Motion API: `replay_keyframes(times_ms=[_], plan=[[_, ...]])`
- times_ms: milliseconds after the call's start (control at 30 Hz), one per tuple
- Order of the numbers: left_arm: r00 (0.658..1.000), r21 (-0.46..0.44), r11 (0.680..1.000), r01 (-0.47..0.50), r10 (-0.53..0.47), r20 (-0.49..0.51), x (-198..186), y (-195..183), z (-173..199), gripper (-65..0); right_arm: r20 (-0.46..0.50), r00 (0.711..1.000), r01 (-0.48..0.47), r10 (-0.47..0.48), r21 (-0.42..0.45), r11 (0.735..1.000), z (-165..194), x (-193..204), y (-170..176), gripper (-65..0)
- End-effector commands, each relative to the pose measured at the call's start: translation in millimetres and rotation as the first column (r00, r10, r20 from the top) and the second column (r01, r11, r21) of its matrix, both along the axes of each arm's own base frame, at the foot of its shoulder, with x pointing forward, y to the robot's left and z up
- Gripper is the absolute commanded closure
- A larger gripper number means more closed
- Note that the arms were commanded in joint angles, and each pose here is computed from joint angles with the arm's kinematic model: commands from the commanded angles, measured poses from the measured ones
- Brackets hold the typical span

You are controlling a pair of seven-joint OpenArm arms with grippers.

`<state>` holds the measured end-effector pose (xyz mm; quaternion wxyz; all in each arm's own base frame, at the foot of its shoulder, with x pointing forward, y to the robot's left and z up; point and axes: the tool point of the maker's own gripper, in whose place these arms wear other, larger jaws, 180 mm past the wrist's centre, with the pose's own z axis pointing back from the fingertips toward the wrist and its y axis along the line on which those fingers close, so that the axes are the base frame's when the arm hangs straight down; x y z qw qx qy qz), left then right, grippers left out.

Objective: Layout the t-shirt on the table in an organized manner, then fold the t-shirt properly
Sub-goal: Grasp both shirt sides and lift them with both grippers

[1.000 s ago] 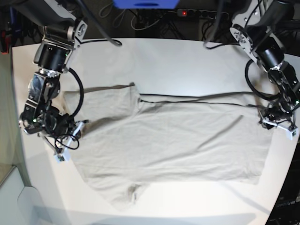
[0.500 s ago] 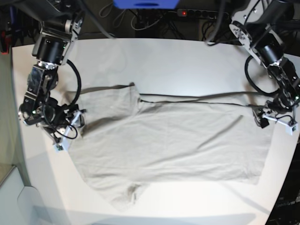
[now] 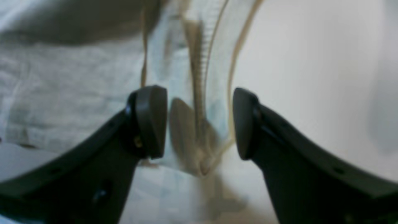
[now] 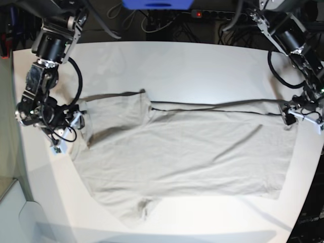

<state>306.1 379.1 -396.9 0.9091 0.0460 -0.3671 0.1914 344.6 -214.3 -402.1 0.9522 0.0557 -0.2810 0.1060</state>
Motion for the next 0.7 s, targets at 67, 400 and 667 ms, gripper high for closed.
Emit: replay_keyframes(times_ms=[67,400,667], plan=[[0.998,0.052,0.999,-0.004,0.001,0.069,9,12,19,-65.0,0.061,0.998,-0.016,0.016,-0.001,1.0,16,12,-2,-34.3],[0.998,0.061,0.998,-0.015,0.012,0.058,-3,25,6,-65.0,0.058,0.998,-0.016,0.016,-0.005,1.0,16,12,-3,-34.3],[0.999,0.054,0.998,-0.018,0.015,0.053,-3,29,0,-38.0,0.058,0.998,-0.016,0.016,-0.005,1.0,16,12,-3,-34.3]])
